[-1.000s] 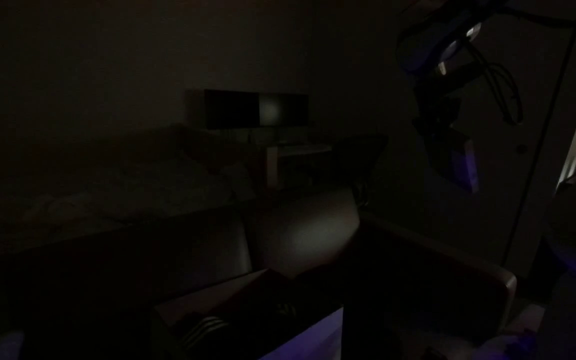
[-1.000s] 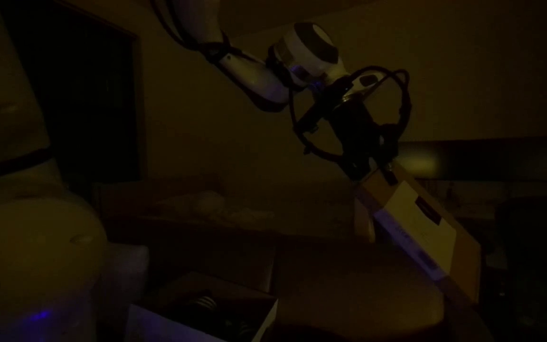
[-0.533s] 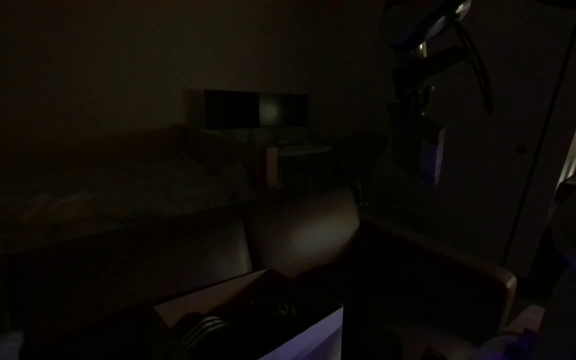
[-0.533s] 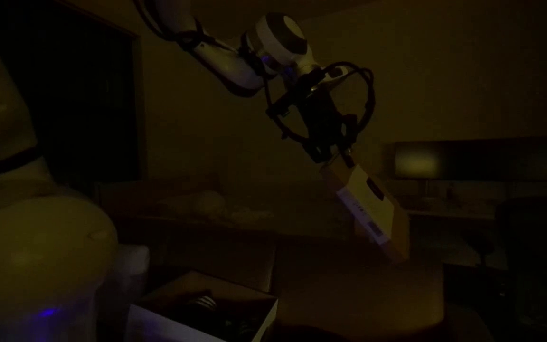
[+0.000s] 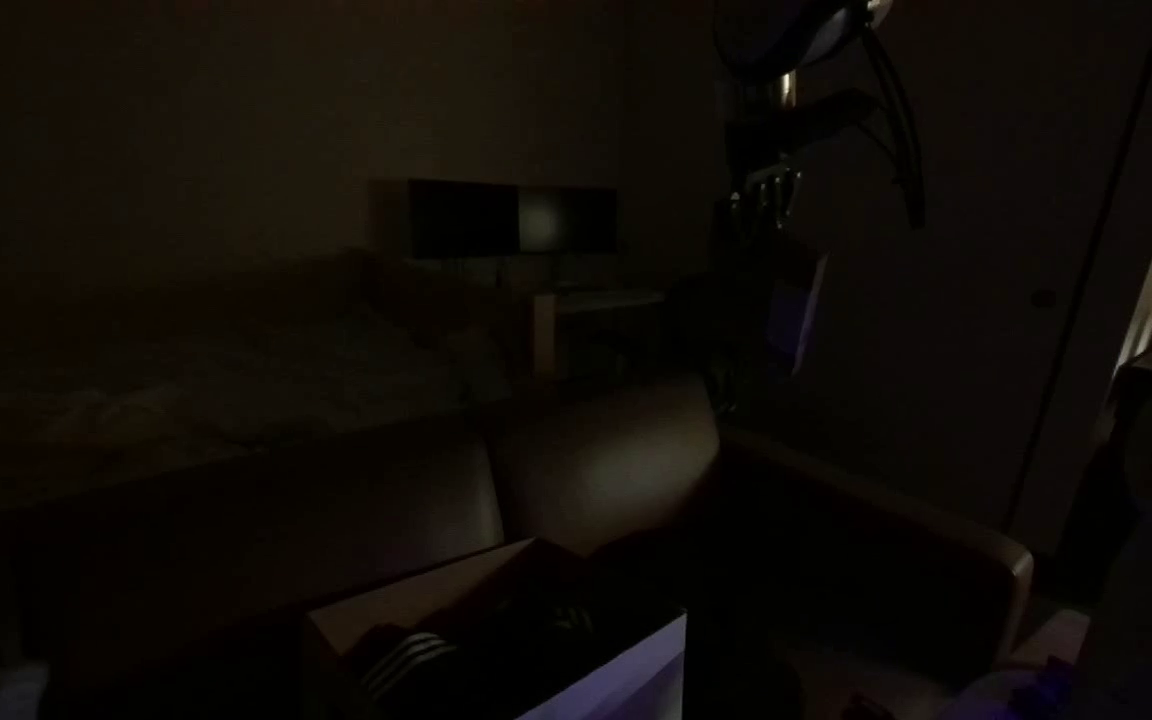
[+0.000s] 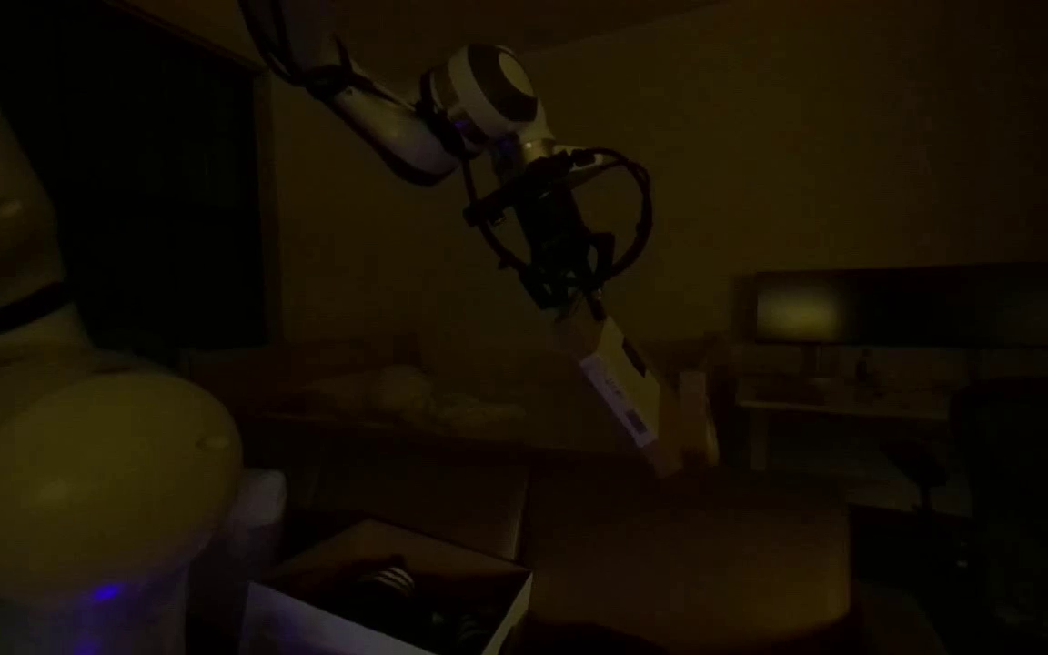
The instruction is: Put the book inside the box
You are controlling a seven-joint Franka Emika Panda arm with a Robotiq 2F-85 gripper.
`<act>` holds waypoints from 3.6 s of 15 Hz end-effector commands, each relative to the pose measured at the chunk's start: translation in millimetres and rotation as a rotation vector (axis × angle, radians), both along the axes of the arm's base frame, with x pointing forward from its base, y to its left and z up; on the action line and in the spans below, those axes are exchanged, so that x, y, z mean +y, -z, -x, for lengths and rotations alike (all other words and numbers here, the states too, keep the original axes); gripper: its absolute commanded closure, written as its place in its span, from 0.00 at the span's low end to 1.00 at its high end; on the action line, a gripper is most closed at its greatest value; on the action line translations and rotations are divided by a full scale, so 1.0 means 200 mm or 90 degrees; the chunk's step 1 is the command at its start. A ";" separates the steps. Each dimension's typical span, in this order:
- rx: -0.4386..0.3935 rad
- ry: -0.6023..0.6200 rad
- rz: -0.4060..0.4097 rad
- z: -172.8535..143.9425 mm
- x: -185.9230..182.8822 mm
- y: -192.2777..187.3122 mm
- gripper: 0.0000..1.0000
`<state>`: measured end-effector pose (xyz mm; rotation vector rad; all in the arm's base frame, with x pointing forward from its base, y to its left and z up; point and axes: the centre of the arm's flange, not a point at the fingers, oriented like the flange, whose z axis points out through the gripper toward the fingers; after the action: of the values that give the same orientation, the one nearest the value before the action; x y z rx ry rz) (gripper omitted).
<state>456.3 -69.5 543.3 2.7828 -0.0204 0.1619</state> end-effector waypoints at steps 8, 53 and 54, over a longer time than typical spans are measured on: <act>0.026 -0.185 -0.017 -0.04 0.49 -0.04 0.94; 0.423 -0.471 0.012 -0.51 1.54 1.79 0.94; 0.428 -0.472 0.011 -0.50 1.55 1.83 0.94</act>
<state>551.8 237.4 192.9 2.5627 1.1776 -0.5550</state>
